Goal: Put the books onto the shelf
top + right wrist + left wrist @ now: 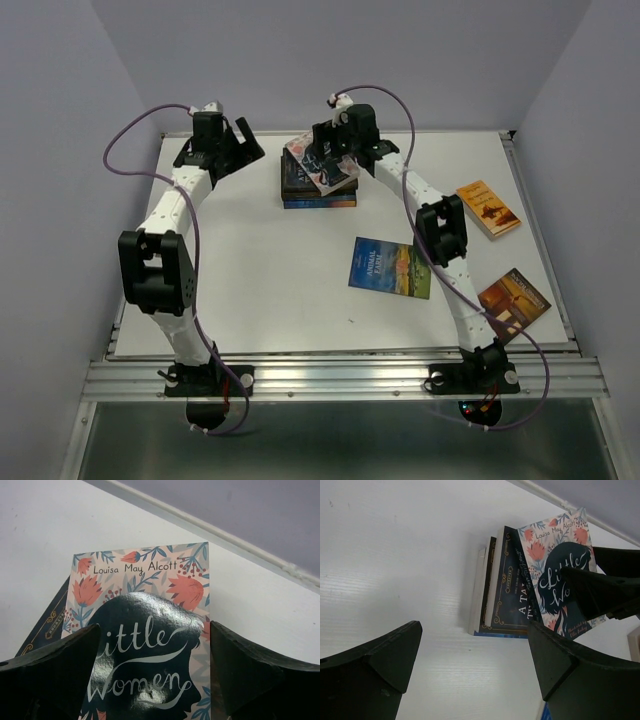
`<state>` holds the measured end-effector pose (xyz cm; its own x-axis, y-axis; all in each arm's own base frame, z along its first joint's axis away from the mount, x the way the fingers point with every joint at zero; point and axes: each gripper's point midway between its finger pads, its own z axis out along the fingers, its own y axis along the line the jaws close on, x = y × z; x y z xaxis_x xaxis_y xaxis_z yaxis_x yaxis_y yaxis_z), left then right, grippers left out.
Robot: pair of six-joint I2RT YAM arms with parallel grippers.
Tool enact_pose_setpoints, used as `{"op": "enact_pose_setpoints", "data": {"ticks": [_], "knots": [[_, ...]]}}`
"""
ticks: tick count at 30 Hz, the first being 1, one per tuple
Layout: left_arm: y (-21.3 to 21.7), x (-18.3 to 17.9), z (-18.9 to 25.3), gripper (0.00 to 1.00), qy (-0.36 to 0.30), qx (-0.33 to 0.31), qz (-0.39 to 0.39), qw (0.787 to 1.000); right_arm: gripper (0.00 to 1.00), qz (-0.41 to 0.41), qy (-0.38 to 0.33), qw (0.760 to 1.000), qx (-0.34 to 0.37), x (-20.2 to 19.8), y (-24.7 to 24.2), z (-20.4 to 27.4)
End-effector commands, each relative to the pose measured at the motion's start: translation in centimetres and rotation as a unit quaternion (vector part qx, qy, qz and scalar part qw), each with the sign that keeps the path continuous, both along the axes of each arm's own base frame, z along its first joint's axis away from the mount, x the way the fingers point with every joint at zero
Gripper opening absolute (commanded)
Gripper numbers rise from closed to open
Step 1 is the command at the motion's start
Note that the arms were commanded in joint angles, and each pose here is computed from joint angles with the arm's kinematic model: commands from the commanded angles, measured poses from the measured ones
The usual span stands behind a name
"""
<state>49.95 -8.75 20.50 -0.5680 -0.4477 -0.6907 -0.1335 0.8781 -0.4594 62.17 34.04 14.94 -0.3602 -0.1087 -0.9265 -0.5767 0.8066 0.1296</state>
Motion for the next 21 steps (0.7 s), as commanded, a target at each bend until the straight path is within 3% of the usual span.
{"op": "enact_pose_setpoints", "data": {"ticks": [1, 9, 17, 21], "knots": [[-0.4, 1.3, 2.9, 0.99, -0.042, -0.003, -0.026, 0.999, 0.94, 0.088, -0.049, 0.995, 0.027, -0.6, 3.1, 1.6], [-0.8, 1.6, 2.0, 0.99, -0.038, -0.008, -0.036, 0.999, 1.0, 0.192, -0.035, 0.98, 0.035, -3.1, 5.3, -0.7], [-1.1, 3.5, 1.5, 0.99, -0.049, -0.003, -0.049, 0.998, 1.0, 0.057, -0.088, 0.994, -0.022, -0.2, 1.1, 4.9], [-0.9, 5.6, 1.8, 0.99, -0.063, 0.017, -0.051, 0.997, 1.0, 0.034, -0.111, 0.991, -0.069, -2.5, -0.2, 8.9]]}}
